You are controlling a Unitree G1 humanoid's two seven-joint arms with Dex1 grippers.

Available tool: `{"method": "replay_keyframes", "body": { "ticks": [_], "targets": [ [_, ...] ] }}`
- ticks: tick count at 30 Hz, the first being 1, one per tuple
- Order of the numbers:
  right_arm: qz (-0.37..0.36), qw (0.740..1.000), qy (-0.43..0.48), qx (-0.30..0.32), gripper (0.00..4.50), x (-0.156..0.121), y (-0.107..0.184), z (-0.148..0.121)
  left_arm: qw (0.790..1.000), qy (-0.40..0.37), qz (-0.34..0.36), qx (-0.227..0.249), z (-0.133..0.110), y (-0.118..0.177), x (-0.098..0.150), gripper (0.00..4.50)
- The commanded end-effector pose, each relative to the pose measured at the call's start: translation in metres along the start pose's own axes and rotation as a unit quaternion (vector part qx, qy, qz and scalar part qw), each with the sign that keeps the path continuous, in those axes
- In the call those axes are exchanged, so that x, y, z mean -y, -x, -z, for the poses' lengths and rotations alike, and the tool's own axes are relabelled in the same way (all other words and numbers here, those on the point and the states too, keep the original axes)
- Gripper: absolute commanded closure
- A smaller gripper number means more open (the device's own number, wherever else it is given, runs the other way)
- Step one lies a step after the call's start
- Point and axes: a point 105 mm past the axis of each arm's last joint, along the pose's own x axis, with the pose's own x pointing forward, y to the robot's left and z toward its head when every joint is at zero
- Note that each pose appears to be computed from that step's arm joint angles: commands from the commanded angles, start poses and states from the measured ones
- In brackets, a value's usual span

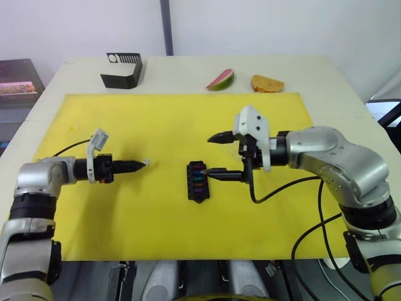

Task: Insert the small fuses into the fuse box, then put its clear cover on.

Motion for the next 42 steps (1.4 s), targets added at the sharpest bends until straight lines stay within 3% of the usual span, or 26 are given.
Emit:
{"method": "replay_keyframes", "body": {
  "ticks": [1,10,22,23,25,28,42],
  "targets": [
    [-0.004,1.0,0.014,0.013,0.0,-0.004,0.001,-0.008,0.999,-0.035,0.026,0.007,-0.011,0.001,0.022,4.45],
    [-0.093,0.976,-0.184,0.071,0.0,-0.011,0.002,-0.014,0.987,-0.115,0.112,0.031,-0.036,-0.024,0.085,4.45],
    [-0.147,0.949,-0.263,0.09,0.0,-0.009,-0.01,-0.028,0.978,-0.142,0.15,0.03,-0.041,-0.036,0.113,4.45],
    [-0.152,0.948,-0.264,0.09,0.43,-0.01,-0.013,-0.029,0.977,-0.146,0.155,0.029,-0.041,-0.038,0.116,4.5],
    [-0.159,0.946,-0.266,0.09,0.87,-0.013,-0.017,-0.029,0.975,-0.152,0.159,0.028,-0.042,-0.04,0.12,4.5],
    [-0.162,0.946,-0.267,0.087,2.28,-0.014,-0.019,-0.029,0.974,-0.157,0.16,0.028,-0.043,-0.041,0.121,4.5],
    [-0.168,0.944,-0.271,0.085,2.28,-0.014,-0.019,-0.031,0.973,-0.163,0.161,0.025,-0.041,-0.041,0.122,4.5]
  ]
}}
